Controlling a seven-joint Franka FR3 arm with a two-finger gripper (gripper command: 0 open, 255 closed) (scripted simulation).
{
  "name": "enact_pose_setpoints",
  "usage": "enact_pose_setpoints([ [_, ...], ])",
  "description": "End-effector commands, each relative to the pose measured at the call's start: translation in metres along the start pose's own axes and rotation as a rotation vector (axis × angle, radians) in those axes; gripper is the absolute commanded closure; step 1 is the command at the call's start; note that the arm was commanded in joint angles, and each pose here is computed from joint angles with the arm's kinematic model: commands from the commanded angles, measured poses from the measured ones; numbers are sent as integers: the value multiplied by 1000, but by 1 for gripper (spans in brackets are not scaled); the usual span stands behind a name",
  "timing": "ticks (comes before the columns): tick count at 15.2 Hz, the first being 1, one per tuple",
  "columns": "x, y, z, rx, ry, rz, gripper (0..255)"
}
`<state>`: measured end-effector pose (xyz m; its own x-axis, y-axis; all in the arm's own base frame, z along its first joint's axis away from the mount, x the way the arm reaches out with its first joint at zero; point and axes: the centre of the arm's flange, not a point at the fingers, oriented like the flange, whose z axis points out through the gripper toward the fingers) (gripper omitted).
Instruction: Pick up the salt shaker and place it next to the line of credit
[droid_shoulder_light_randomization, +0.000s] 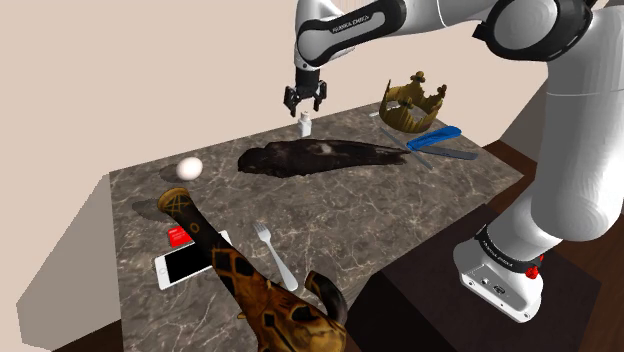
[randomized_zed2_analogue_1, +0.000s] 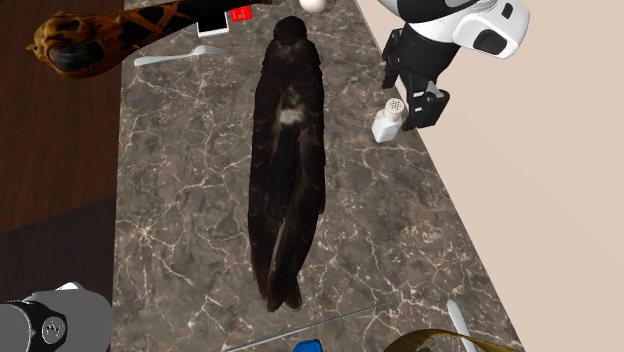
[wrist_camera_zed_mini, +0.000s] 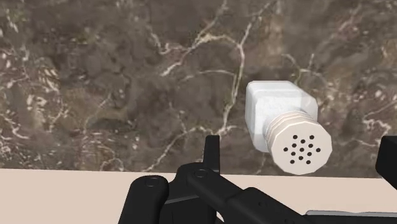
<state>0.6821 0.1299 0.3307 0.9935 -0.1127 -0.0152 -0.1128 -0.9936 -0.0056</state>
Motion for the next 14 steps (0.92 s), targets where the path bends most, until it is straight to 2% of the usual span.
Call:
enact_pose_setpoints([
  [1,0,0,1,0,1,0,0],
  [6,0,0,1,0,1,0,0],
  [7,0,0,1,0,1,0,255],
  [14,0,0,1,0,1,0,255],
])
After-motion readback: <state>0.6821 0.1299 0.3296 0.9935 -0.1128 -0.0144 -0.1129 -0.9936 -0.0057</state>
